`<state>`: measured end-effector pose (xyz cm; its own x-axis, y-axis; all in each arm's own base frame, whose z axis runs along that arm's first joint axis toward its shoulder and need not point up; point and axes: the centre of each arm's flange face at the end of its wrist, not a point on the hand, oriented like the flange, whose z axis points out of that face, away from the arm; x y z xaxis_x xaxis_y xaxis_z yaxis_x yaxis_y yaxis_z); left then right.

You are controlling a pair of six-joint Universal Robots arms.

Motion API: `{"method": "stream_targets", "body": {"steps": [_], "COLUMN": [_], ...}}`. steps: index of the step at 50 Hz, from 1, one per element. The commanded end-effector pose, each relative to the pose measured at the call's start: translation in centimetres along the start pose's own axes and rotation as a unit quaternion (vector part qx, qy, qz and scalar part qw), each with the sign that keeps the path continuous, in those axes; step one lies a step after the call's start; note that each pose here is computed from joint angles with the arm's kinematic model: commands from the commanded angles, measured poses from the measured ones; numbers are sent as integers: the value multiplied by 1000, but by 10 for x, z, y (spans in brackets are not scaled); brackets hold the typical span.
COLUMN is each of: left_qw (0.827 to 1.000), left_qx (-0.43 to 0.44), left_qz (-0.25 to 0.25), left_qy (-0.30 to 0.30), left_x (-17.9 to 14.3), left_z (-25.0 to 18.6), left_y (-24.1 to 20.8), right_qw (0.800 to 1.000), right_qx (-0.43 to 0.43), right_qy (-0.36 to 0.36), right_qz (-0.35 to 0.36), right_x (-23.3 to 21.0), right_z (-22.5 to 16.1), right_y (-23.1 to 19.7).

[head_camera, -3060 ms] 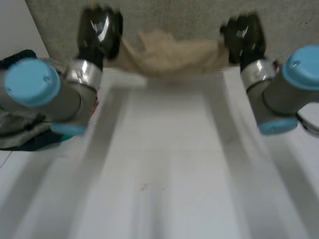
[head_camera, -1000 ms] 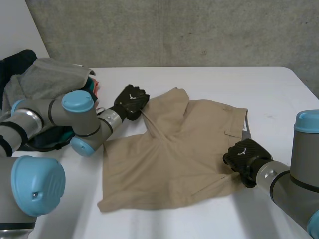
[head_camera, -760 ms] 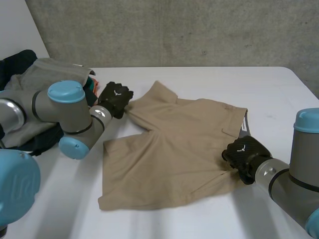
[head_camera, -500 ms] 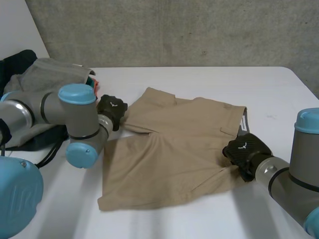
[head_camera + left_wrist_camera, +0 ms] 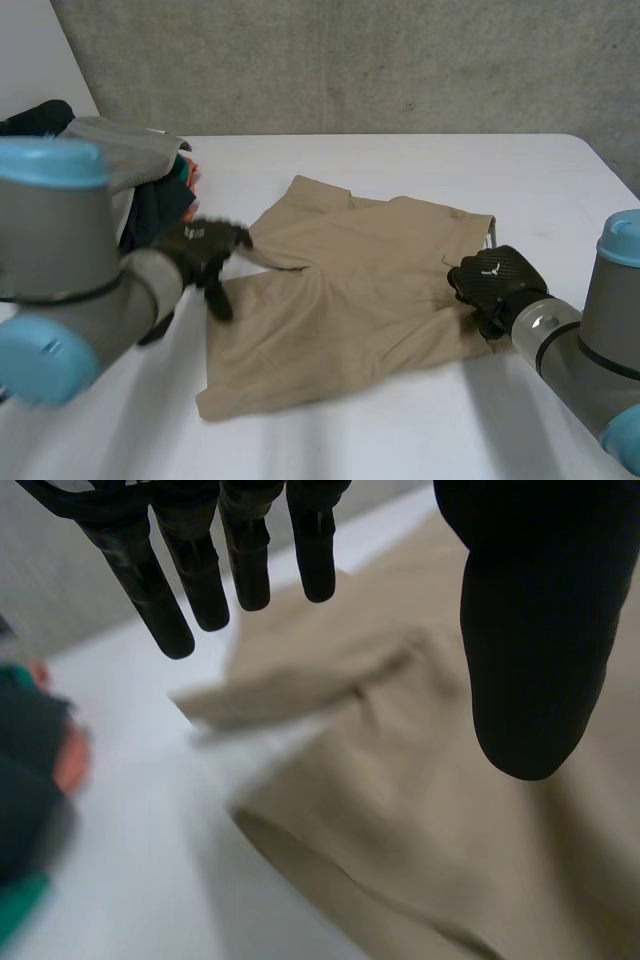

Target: Fold the laundry.

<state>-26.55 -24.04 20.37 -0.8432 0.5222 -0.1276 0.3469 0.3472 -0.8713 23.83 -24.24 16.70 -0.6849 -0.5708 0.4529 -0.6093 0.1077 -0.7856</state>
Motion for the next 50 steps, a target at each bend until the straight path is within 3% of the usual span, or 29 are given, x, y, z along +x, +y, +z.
{"method": "stream_targets", "body": {"steps": [1, 11, 19, 23, 26, 29, 31, 35, 40, 45, 50], "left_qw": [997, 998, 999, 995, 978, 957, 952, 963, 972, 960, 940], "left_qx": [-51, -39, -17, -30, -100, -165, -169, -109, 49, 172, 255], "left_qz": [-10, -3, 4, 66, 139, 185, 199, 207, 214, 216, 228], "left_qy": [52, 58, 45, 70, 115, 150, 157, 136, 85, 37, 8], "left_x": [19, 28, 26, 36, 46, 51, 53, 52, 53, 52, 54], "left_z": [-53, -31, -21, -61, -99, -124, -127, -111, -67, -21, 29], "left_y": [49, 81, 72, 62, 72, 84, 86, 72, 35, -3, -32], "right_qw": [1000, 999, 1000, 988, 968, 960, 962, 968, 986, 997, 996], "right_qx": [17, 16, -13, -105, -165, -183, -180, -161, -89, -27, 9], "right_qy": [16, 29, 6, -67, -126, -138, -130, -114, -64, -7, 52], "right_qz": [18, 29, -5, -95, -142, -160, -158, -154, -126, -75, -78], "right_x": [2, 4, 1, -5, -13, -11, -8, -2, 8, 20, 31], "right_z": [4, 4, -17, -61, -90, -99, -99, -92, -72, -36, -8], "right_y": [-3, -2, -4, 4, 15, 18, 18, 14, -3, -15, -20]}}
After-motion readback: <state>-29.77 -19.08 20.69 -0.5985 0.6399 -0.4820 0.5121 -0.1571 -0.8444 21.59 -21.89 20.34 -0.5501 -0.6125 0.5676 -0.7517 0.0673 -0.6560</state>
